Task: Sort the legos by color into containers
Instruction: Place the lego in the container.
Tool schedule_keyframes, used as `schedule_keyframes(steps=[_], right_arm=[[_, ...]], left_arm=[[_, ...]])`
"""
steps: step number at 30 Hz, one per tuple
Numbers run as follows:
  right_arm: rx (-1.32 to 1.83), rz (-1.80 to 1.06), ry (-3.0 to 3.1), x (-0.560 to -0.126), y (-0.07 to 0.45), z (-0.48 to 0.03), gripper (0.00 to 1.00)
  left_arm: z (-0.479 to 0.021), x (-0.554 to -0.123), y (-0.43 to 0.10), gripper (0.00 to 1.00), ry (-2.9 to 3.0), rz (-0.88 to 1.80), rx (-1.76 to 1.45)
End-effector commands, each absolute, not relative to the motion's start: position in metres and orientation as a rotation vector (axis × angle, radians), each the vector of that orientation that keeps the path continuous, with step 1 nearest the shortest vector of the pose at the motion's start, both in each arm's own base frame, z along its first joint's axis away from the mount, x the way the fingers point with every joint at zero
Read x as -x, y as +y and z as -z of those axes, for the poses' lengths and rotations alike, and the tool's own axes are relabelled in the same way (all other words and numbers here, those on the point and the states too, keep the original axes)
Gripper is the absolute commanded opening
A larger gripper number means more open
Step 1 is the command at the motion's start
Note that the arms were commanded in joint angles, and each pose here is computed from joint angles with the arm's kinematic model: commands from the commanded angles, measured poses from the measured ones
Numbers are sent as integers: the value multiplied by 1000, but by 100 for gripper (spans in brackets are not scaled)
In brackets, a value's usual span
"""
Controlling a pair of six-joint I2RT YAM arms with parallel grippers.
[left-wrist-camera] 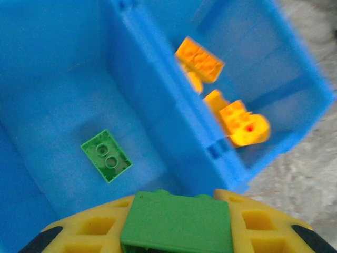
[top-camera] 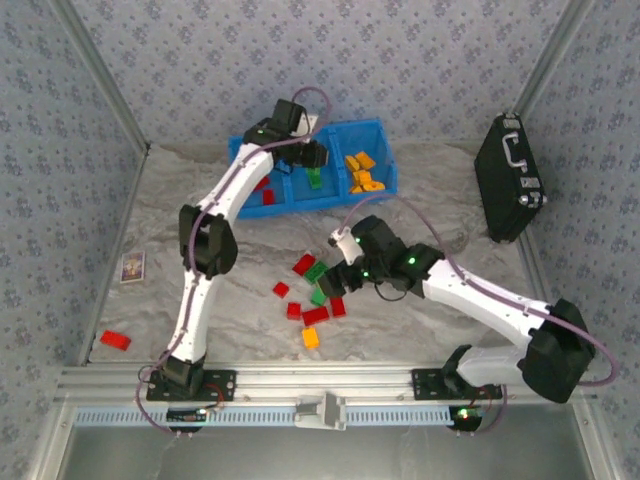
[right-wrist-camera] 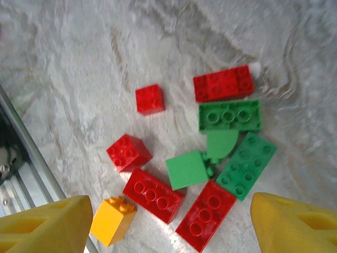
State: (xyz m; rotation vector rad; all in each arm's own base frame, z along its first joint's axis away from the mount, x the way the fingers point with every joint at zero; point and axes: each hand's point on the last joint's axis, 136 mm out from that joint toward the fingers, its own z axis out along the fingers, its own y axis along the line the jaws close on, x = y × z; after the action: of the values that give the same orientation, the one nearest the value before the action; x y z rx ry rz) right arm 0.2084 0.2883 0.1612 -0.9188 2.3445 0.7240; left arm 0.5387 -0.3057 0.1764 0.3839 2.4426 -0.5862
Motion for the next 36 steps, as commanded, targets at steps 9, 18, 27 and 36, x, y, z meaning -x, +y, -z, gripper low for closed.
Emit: schedule_keyframes(steps=[9,18,27,36], right_arm=[[1038,-677,2375,-178,303,-142,80],[1102,-633,2361,-180,311,-141,81],[1115,-607,2390,-182,314,-132,80],[1200,-693,2412,-164,319,-125,78]], left_arm=[[-123,-547,-298,27,2560,493,-329],[-97,-549,-298,29,2593,481,-328],[-92,-550,-298,50,2601,473,-332],[-124,-549,-304,55,2550,528,-360]])
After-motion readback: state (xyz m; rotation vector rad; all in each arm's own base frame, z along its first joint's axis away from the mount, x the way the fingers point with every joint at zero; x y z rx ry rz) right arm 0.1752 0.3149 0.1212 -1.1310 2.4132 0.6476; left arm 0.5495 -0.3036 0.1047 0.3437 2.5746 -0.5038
